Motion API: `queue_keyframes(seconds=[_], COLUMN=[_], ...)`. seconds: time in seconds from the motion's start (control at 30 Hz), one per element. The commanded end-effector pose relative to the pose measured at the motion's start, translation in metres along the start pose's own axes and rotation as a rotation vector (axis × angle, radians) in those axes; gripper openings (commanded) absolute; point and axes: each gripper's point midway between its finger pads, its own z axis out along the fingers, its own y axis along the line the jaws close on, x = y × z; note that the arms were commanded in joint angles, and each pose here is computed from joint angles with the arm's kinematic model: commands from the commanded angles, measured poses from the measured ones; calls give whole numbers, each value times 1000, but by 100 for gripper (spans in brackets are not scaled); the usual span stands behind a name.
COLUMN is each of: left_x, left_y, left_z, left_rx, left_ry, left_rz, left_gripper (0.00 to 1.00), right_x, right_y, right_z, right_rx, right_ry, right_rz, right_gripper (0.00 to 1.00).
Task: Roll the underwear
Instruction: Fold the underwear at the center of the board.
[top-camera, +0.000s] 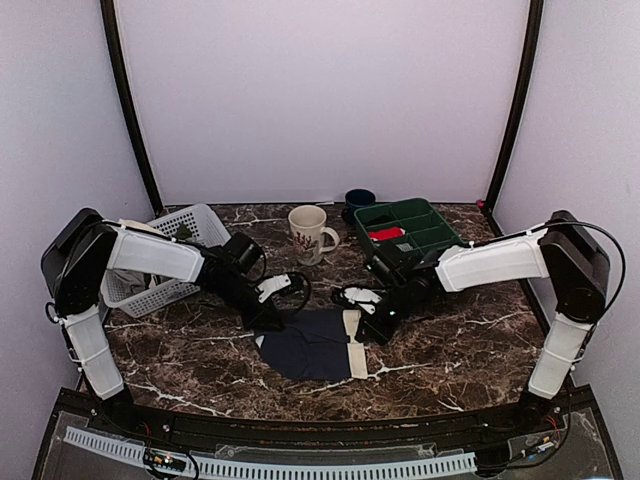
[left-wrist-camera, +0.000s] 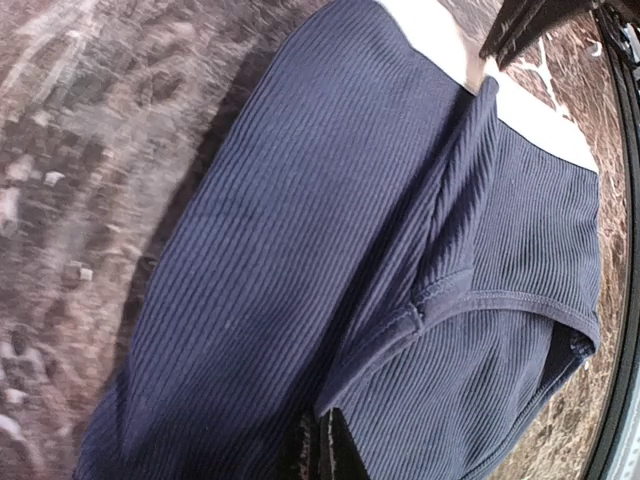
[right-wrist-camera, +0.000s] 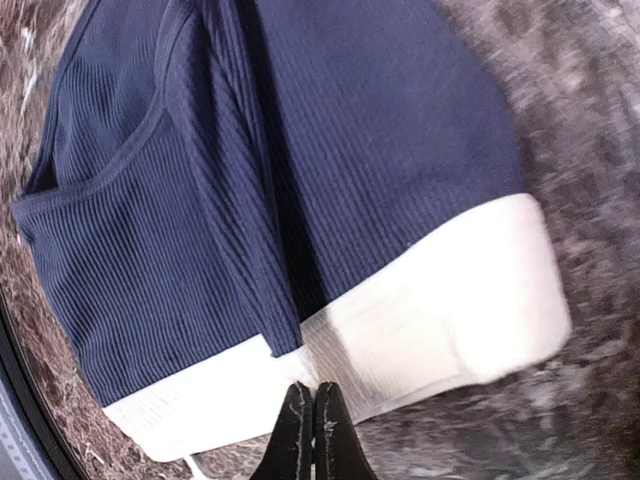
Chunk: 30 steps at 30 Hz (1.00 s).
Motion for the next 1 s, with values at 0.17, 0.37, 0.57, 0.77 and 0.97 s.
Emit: queue_keyframes(seconds=[0.17, 0.37, 0.57, 0.77, 0.97], left_x=[-28, -29, -13, 3, 29], left_y=[-6, -21, -37, -56, -67], left_z=[-41, -63, -64, -59, -35], left_rx=[-61, -63, -34, -2, 28], left_ry=[-59, -89, -64, -64, 1], left_rz=[139, 173, 178, 178, 170], left_gripper=[0, 0, 0, 0, 0], right_x=[-31, -22, -16, 0, 13], right_y=[8, 27, 52, 63, 66], right_z=[-39, -44, -43, -33, -21], right_rx=[6, -27, -61, -66, -73], right_ry=[-72, -78, -74, -40, -12], right_rz=[-32, -43, -65, -71, -68], right_gripper=[0, 0, 0, 0, 0])
